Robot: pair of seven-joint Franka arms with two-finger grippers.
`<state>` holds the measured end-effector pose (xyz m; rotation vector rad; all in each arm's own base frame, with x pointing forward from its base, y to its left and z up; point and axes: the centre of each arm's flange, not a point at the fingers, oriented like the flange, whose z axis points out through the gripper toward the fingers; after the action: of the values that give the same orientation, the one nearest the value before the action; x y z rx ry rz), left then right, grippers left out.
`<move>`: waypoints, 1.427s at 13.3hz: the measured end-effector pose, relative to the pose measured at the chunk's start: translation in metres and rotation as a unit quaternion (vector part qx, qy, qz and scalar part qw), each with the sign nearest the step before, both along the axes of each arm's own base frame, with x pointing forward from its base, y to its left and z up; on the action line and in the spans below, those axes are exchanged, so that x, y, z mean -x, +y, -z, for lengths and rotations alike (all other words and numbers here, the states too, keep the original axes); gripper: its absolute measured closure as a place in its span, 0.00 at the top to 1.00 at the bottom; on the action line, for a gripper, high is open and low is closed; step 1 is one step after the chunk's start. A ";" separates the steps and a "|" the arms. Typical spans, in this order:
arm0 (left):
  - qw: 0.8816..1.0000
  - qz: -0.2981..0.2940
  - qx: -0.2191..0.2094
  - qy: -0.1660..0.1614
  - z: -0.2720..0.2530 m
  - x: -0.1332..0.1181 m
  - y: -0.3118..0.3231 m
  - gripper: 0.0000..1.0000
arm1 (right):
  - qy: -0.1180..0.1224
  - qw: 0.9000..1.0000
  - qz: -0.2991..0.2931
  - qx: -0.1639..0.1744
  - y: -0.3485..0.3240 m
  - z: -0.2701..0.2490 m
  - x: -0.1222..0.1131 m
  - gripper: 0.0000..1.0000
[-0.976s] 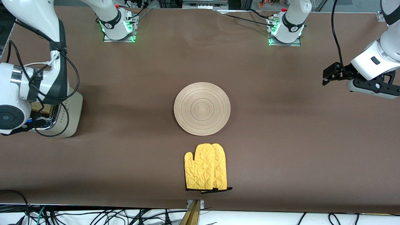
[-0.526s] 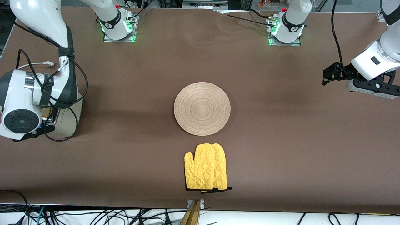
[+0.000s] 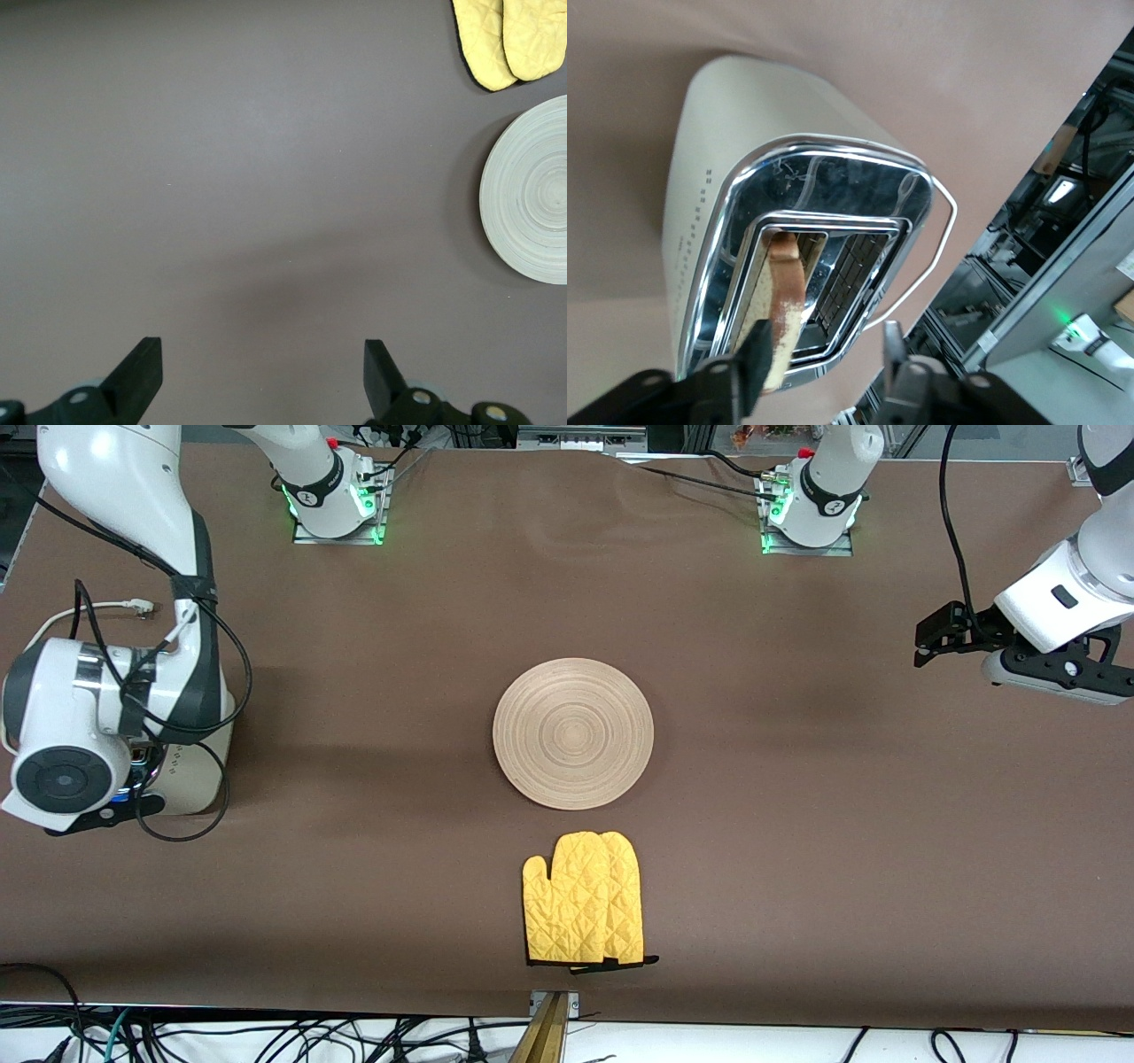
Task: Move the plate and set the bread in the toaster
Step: 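Lower the bread into a toaster slot with the right gripper, then open the right gripper and raise it from the toaster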
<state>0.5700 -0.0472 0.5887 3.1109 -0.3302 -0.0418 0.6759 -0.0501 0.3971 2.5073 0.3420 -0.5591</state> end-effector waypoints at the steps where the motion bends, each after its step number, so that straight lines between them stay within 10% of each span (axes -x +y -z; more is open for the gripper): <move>1: 1.000 0.000 0.000 0.000 0.000 0.000 0.000 1.00 | -0.023 0.999 0.010 -0.031 0.003 -0.021 0.001 0.74; 4: 1.000 0.000 0.000 0.000 0.000 0.000 0.000 1.00 | -0.084 0.981 0.039 -0.168 0.024 -0.087 0.015 1.00; 8: 1.000 0.000 0.000 0.000 0.000 0.000 0.000 1.00 | -0.099 0.953 0.045 -0.283 0.064 -0.110 0.021 1.00; 19: 1.000 0.000 -0.002 0.021 0.004 0.005 0.000 1.00 | -0.177 0.929 0.143 -0.292 0.099 -0.176 0.050 1.00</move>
<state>0.5654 -0.0468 0.5851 3.1083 -0.3299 -0.1082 0.6261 0.0491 0.5729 3.1932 -0.0075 -0.0946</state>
